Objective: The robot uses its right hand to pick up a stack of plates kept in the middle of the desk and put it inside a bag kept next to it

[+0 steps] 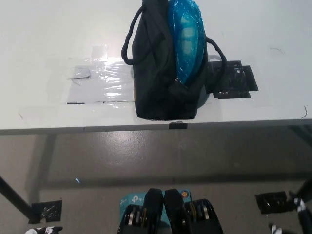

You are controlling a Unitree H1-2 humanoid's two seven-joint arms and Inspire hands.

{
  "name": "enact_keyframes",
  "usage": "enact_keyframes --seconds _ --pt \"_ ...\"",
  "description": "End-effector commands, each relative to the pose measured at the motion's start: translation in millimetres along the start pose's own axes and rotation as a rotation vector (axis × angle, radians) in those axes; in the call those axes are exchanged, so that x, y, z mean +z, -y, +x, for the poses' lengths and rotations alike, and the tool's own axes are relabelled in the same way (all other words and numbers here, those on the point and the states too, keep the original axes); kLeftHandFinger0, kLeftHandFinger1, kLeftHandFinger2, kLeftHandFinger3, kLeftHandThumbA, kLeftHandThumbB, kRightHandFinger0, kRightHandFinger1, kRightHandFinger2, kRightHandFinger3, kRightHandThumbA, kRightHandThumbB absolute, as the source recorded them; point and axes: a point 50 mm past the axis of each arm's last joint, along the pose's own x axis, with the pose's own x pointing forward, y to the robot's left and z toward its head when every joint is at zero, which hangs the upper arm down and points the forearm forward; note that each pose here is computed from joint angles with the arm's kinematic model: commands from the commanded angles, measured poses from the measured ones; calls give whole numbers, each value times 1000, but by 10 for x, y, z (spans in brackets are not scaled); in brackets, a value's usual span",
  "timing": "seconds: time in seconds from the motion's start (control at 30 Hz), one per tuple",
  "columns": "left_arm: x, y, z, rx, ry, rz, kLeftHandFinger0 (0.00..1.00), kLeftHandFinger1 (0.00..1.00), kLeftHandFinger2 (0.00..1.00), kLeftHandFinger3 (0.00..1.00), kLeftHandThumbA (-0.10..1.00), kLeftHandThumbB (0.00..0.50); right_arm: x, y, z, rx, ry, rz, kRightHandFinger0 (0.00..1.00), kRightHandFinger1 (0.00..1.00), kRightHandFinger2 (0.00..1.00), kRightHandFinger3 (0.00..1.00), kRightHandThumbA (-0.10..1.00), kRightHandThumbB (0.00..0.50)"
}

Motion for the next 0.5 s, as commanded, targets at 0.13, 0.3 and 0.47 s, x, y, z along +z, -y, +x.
enact_keyframes --seconds 0.13,0.3,0.47 --pt "46 -192 -62 29 44 1 606 677 741 769 -100 0 -469 75 -177 -356 426 306 888 895 891 1000 756 173" --pt "43 -189 -77 39 34 -24 620 684 756 778 -100 0 -535 65 -128 -338 390 398 729 823 920 1000 828 190" --pt "44 -225 -65 42 38 -30 605 677 737 766 -100 0 -557 5 -131 -294 360 425 604 763 843 1000 934 211"
